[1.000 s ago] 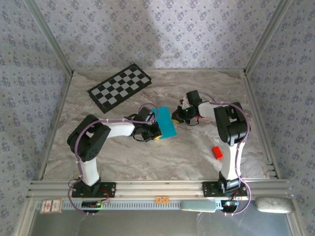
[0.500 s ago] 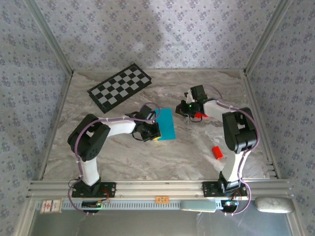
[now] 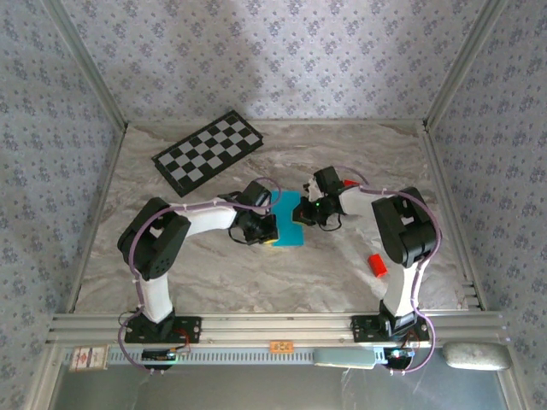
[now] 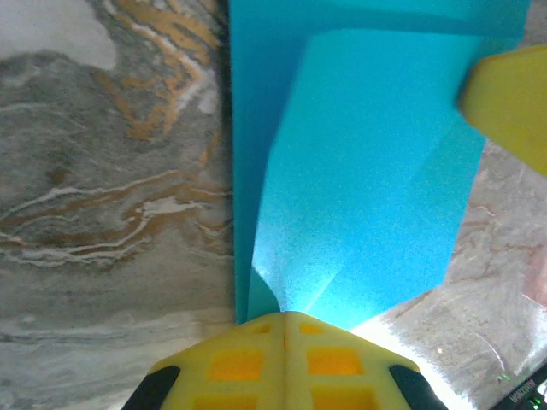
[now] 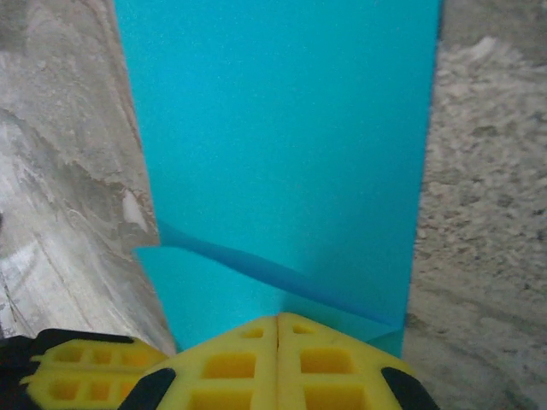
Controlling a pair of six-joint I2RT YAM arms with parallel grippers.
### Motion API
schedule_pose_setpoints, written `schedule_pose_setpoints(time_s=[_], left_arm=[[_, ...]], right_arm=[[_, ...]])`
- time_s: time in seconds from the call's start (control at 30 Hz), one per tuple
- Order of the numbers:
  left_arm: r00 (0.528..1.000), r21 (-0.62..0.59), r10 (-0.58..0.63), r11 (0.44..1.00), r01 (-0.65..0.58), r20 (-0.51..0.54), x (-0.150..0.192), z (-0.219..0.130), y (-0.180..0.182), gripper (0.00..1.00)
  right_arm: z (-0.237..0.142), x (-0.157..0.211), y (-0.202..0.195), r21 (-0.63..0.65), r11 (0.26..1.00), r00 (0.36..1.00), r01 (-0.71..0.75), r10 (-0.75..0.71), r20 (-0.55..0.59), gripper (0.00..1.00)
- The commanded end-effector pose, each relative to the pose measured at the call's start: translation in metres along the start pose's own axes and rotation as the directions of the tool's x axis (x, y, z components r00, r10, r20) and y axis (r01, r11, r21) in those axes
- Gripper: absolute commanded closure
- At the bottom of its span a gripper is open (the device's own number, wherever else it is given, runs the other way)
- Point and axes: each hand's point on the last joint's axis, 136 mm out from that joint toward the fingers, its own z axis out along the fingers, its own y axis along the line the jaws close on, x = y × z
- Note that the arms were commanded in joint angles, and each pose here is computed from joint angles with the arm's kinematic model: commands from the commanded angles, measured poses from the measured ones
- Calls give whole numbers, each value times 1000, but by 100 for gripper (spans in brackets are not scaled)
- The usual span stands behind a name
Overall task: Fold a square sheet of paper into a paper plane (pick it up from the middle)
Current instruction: Fold the triangle a second time at the center of the table.
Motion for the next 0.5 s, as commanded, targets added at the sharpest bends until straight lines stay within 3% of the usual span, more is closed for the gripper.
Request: schedule_pose_setpoints(time_s=[0.0, 0.17, 0.47], left_arm=[[999, 74, 45, 996, -47, 27, -8, -16, -26, 98], [998, 129, 19, 991, -27, 65, -23, -10, -43, 89], [1000, 92, -19, 996, 16, 25, -29, 21, -38, 89]], right_arm=[[5, 6, -17, 59, 998, 999, -39, 40, -22, 98], [11, 14, -32, 115, 991, 996, -72, 78, -50, 98], [12, 18, -41, 157, 984, 994, -87, 97, -59, 98]])
